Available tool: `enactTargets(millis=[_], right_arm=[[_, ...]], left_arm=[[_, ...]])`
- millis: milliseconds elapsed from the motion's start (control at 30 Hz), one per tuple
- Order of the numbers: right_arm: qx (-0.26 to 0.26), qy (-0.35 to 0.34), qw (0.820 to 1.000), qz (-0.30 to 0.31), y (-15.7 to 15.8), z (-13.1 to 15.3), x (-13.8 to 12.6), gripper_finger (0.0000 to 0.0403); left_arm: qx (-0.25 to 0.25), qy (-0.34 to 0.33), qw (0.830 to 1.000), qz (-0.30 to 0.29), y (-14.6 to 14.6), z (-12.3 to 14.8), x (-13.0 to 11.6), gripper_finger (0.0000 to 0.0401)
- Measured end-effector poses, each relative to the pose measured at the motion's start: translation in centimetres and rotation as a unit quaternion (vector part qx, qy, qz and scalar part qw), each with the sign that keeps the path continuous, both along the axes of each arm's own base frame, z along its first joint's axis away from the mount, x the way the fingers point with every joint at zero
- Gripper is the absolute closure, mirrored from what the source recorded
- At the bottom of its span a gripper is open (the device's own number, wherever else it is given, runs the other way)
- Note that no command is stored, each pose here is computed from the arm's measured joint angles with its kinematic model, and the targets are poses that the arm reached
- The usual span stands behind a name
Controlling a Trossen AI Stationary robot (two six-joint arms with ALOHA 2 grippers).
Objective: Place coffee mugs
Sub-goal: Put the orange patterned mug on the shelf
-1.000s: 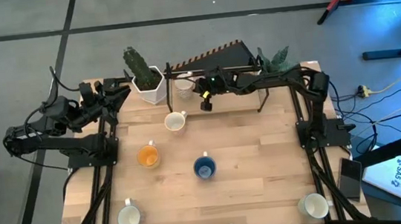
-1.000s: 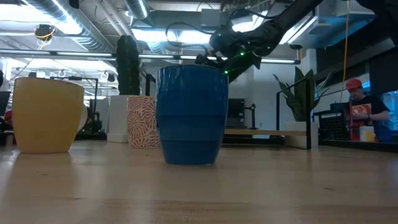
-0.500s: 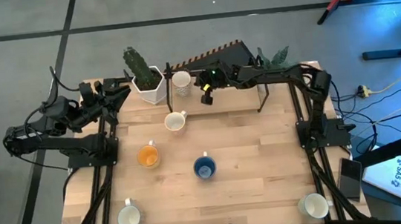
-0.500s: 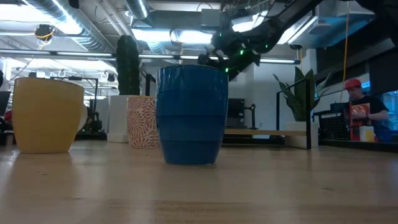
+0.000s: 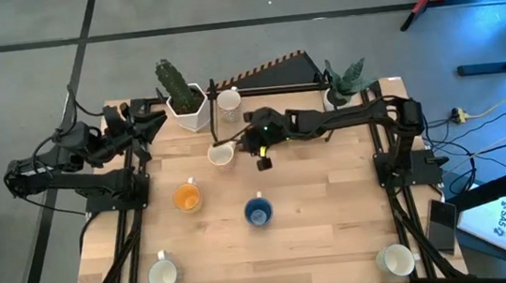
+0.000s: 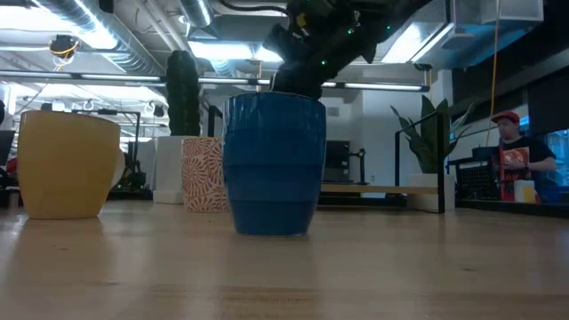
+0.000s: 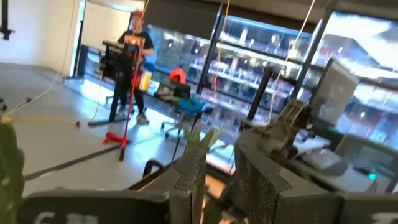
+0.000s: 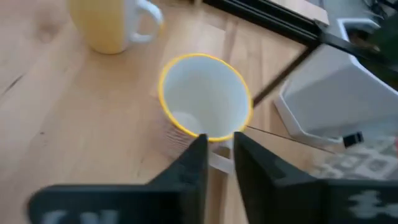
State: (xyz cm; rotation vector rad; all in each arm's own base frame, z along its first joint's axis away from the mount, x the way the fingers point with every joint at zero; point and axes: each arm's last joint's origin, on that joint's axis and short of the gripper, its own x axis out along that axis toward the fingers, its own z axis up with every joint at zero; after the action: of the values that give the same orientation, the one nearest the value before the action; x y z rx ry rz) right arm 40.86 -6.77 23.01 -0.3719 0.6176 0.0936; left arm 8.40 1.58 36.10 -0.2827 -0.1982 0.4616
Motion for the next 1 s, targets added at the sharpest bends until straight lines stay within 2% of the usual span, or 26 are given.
enactTargets(millis=[167, 300, 400, 600, 767, 1000], right_arm=[[-0.063, -0.006, 0.997, 0.052, 1.6, 2.0, 1.3, 0.0238], [-0.111, 0.005, 0.99, 0.088, 2.5, 2.9, 2.9, 0.0204], [-0.123, 0.028, 0.986, 0.109, 2.4, 3.3, 3.7, 0.0204], [-0.146, 0.064, 0.976, 0.151, 2.2, 0.8, 5.1, 0.0216], [-0.142, 0.101, 0.971, 0.165, 2.2, -1.6, 5.5, 0.0216], [-0.166, 0.137, 0.963, 0.16, 2.0, -4.0, 6.0, 0.0217]], left_arm=[[-0.021, 0.018, 1.0, -0.001, 0.0, -0.5, 0.1, 0.0321], [-0.023, 0.02, 1.0, -0.001, 0.0, -0.6, 0.1, 0.0321], [-0.023, 0.021, 1.0, 0.0, 0.0, -0.6, 0.1, 0.0321], [-0.014, 0.026, 1.0, 0.003, 0.0, -0.6, 0.1, 0.0321], [-0.01, 0.028, 1.0, 0.003, 0.0, -0.6, 0.1, 0.0321], [-0.01, 0.031, 0.999, 0.004, 0.0, -0.7, 0.1, 0.0321]])
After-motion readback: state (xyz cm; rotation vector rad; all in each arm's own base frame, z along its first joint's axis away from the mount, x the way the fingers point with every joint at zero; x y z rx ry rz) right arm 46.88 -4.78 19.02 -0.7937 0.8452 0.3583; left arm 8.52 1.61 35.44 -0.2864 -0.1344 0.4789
